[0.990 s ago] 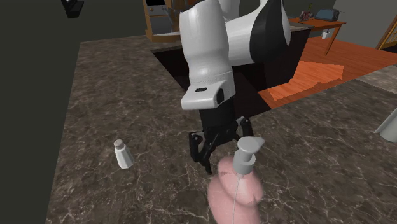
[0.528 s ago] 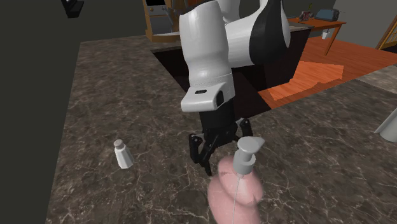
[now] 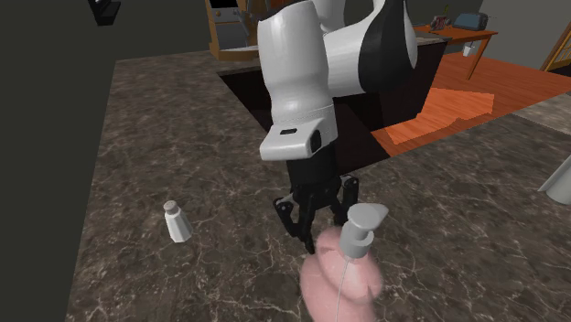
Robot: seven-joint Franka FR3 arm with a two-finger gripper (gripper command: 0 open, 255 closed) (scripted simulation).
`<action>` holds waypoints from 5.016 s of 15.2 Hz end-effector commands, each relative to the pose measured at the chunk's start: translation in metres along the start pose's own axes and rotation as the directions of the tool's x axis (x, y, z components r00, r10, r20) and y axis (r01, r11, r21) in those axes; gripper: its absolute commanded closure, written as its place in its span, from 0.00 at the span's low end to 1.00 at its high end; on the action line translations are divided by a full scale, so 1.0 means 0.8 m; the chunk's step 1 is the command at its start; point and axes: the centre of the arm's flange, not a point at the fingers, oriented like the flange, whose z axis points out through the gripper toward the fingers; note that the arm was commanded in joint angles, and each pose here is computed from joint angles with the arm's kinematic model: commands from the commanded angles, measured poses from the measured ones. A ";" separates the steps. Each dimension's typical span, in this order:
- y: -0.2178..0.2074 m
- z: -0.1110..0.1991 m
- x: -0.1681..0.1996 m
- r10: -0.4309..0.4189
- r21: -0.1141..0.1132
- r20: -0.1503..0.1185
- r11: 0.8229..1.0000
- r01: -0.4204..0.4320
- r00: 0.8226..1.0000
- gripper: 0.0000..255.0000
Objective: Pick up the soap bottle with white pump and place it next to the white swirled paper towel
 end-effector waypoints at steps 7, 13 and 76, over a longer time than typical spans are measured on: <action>-0.002 -0.029 0.014 -0.001 0.001 0.001 1.000 0.001 1.000 1.00; -0.004 -0.065 0.030 -0.001 0.001 0.001 1.000 0.001 1.000 1.00; -0.102 -0.411 0.186 -0.001 0.001 0.001 1.000 0.001 1.000 1.00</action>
